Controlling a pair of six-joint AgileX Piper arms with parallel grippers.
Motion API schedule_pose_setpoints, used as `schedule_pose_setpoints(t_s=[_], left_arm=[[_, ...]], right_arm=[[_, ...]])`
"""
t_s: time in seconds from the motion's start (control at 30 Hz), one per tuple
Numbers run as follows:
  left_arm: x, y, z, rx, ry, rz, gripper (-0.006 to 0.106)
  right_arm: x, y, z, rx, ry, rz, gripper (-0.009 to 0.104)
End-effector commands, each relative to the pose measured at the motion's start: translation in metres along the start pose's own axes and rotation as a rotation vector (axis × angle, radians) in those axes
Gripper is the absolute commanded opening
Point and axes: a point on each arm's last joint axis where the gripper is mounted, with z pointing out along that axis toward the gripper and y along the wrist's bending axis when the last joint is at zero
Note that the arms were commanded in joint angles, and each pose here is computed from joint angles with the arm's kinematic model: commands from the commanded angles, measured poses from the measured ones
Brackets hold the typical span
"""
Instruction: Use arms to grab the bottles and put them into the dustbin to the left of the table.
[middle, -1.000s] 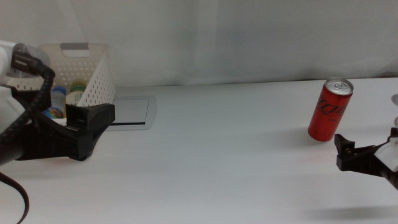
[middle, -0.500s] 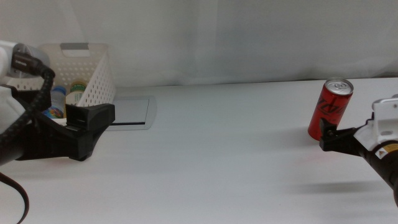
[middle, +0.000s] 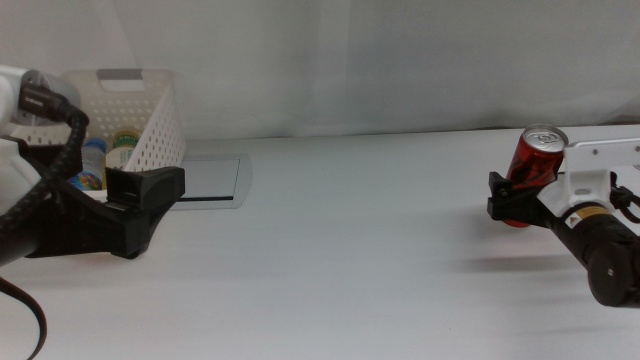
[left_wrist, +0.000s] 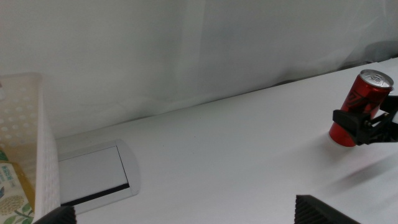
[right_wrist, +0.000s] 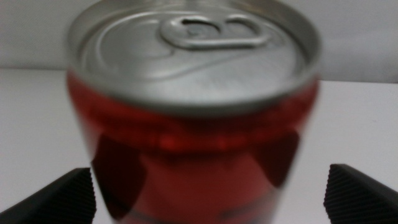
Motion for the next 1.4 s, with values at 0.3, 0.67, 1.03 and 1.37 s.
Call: schedule_pose_setpoints(t_s=[0.3, 0.67, 1.03, 1.37], left_arm=[[0.001, -0.002, 0.000, 0.011, -0.004, -0.006, 0.092], [0.001, -0.001, 0.000, 0.011, -0.003, -0.006, 0.092], [0.003, -0.001, 0.000, 0.009, 0.015, -0.006, 0.092], [0.003, -0.001, 0.000, 0.009, 0.019, -0.006, 0.091]], right_arm=[[0.000, 0.005, 0.022, -0.005, 0.021, 0.004, 0.099], [-0.005, 0.005, 0.024, -0.007, -0.023, -0.007, -0.003], [-0.048, 0.047, -0.004, -0.167, -0.167, -0.064, -0.003], [-0.045, 0.150, -0.062, -0.450, -0.112, -0.034, -0.003]])
